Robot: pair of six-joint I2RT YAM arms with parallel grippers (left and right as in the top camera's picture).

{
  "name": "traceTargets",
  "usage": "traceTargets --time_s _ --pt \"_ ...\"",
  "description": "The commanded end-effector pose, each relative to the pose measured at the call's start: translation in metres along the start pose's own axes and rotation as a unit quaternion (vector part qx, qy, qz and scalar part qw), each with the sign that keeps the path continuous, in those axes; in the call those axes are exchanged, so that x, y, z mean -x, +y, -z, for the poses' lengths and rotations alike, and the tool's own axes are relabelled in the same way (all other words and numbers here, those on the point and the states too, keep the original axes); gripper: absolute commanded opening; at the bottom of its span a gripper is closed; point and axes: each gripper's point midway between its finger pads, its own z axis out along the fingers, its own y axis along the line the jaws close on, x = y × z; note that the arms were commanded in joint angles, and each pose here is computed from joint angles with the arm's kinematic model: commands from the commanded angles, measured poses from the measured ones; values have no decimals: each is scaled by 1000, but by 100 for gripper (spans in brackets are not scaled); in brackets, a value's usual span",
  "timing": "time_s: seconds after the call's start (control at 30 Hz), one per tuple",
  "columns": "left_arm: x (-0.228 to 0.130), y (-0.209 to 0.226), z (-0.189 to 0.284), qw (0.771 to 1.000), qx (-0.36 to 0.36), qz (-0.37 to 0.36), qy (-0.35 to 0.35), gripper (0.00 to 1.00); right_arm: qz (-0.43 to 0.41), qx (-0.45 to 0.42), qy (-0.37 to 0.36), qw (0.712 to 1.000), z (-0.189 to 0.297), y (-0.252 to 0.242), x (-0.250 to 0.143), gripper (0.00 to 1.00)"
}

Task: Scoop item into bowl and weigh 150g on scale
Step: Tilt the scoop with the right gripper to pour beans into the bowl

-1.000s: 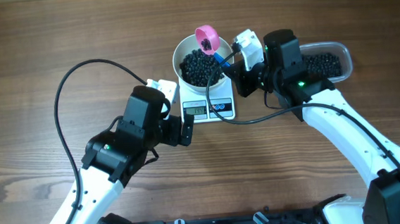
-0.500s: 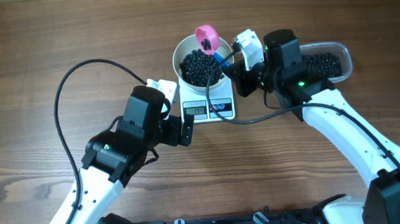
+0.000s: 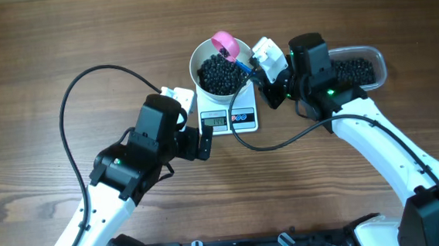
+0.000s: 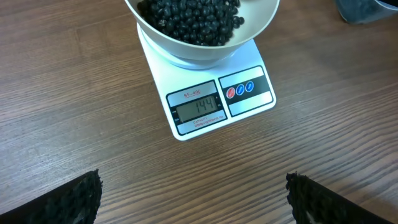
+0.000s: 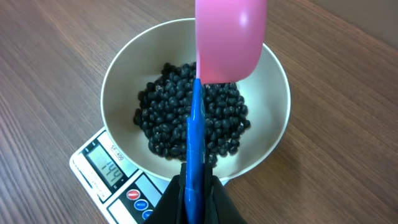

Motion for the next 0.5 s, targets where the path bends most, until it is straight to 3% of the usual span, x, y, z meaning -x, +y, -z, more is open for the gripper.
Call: traceTargets --time_s 0.0,0.23,0.47 --pt "2 -1 1 1000 1 -12 -3 100 -32 -8 0 999 -1 -3 2 4" --pt "2 -1 1 1000 1 -12 -3 100 -58 53 -16 997 0 17 8 4" --pt "2 -1 1 1000 1 -12 -3 100 -51 48 -15 997 0 16 8 4"
